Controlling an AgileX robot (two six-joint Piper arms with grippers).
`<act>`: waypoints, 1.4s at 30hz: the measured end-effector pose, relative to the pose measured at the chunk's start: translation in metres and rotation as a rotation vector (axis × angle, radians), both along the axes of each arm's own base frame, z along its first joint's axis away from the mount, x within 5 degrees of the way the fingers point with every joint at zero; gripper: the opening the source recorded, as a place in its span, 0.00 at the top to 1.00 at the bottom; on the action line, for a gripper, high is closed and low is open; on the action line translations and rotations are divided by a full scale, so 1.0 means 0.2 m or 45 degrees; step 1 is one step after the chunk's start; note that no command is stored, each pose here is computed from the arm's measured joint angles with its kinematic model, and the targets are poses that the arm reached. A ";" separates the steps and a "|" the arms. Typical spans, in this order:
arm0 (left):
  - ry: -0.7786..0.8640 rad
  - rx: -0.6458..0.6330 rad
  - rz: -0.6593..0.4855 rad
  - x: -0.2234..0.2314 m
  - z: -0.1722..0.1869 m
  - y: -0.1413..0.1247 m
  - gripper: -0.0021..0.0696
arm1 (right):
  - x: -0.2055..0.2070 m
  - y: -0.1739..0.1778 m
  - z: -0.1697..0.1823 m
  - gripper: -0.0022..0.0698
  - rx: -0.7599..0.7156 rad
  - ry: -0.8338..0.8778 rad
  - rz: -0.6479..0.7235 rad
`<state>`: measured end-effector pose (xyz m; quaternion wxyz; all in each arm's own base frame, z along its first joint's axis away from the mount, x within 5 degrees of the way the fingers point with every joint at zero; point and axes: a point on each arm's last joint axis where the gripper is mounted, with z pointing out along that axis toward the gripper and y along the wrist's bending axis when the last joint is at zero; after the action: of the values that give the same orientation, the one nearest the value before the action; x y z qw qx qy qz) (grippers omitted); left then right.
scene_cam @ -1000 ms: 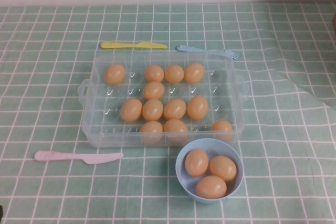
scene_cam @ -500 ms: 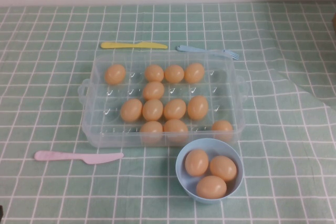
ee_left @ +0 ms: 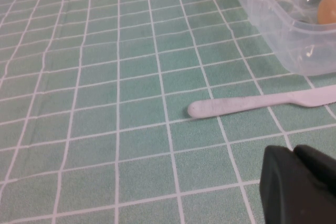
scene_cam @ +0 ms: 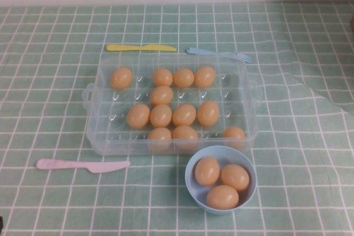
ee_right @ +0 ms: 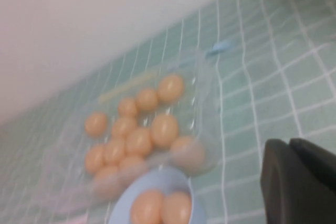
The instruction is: Take an egg out of the egg box
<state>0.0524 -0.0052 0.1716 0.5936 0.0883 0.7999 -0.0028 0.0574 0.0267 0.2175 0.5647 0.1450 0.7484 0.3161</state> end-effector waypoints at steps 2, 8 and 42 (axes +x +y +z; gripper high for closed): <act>0.000 0.000 0.000 0.00 0.00 0.00 0.98 | 0.02 0.02 0.05 0.99 -0.037 0.071 0.059; 0.000 0.000 0.000 0.00 0.00 0.00 0.98 | 0.14 0.06 0.22 0.99 -0.280 0.370 0.267; 0.000 0.000 0.000 0.00 0.00 0.00 0.98 | 1.28 0.89 0.36 0.84 -1.099 0.787 1.098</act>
<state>0.0524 -0.0052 0.1716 0.5936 0.0883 0.7999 -0.0028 0.3137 0.2051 0.2886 0.1559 -0.3206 0.9252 0.1301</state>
